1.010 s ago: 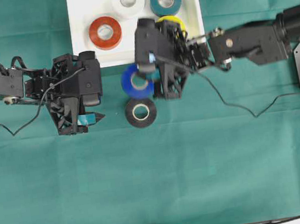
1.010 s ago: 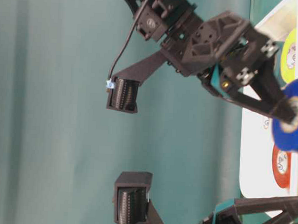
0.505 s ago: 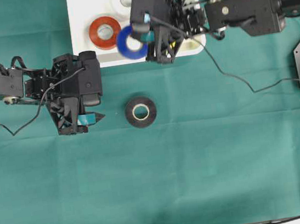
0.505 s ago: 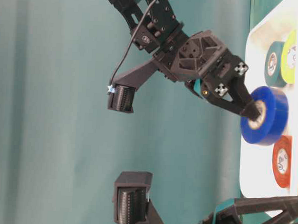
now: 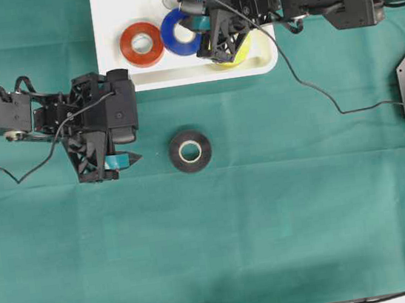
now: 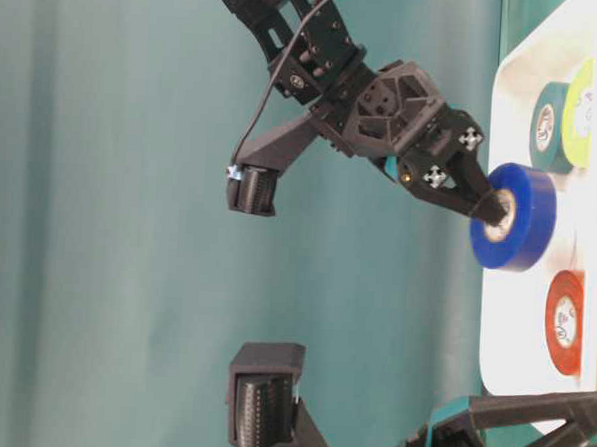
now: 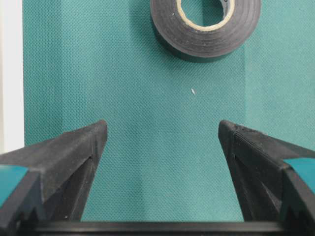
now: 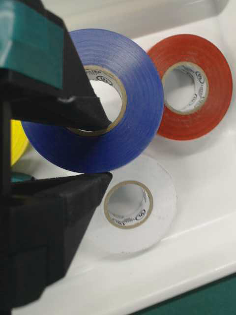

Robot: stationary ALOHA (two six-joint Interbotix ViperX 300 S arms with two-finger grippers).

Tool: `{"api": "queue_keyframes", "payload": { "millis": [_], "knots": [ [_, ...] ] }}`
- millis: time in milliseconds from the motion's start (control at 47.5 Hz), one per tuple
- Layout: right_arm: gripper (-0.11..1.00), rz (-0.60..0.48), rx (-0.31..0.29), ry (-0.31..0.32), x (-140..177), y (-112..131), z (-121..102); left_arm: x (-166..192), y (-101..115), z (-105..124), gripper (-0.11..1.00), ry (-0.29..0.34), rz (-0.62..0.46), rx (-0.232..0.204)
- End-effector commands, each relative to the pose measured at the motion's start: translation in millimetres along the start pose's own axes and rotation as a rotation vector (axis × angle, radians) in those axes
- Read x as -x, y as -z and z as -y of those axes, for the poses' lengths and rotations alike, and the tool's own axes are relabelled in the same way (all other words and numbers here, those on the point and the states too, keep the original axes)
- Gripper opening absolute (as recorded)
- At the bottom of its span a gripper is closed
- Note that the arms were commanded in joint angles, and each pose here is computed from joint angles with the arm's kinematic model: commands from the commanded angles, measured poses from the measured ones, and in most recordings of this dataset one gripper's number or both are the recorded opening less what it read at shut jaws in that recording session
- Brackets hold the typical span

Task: Put the tape alternately from left to right into the white case.
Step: 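Lift the blue roll with the right gripper and carry it into the tray, then release the blue roll in the tray and withdraw the right gripper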

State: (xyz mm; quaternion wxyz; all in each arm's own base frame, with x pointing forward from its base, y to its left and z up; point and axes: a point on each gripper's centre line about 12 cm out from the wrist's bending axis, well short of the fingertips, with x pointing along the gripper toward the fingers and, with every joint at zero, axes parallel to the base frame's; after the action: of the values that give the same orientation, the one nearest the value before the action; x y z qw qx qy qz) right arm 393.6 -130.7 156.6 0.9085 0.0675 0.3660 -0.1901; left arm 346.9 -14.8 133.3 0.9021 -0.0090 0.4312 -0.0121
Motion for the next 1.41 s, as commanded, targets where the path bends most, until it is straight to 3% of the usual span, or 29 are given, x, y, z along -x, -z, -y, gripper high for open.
{"api": "queue_keyframes", "payload": {
  "millis": [0, 463, 652, 694, 1199, 1389],
  "knots": [
    [0.27, 0.025, 0.000, -0.004, 3.7, -7.4, 0.1, 6.8, -3.1, 1.7, 0.75, 0.004, 0.026, -0.004],
    [0.27, 0.023, 0.001, -0.005, 3.7, -6.7, -0.5, 6.7, -2.5, 1.2, 0.75, 0.003, 0.024, -0.002],
    [0.79, 0.018, 0.002, -0.002, 3.5, -5.2, 0.4, 6.8, -3.2, 1.2, 0.75, 0.003, 0.026, -0.002],
    [0.84, 0.015, 0.002, -0.003, 3.4, -3.9, -0.1, 6.1, -3.2, 1.2, 0.75, 0.003, 0.024, -0.002],
    [0.82, 0.002, 0.003, -0.006, 3.2, 2.9, -0.7, 7.1, -5.0, 1.8, 0.75, 0.004, 0.031, -0.004],
    [0.82, 0.000, 0.024, -0.029, 6.6, 4.7, -15.0, 7.0, -4.4, 1.3, 0.75, 0.003, 0.029, -0.001]
  ]
}}
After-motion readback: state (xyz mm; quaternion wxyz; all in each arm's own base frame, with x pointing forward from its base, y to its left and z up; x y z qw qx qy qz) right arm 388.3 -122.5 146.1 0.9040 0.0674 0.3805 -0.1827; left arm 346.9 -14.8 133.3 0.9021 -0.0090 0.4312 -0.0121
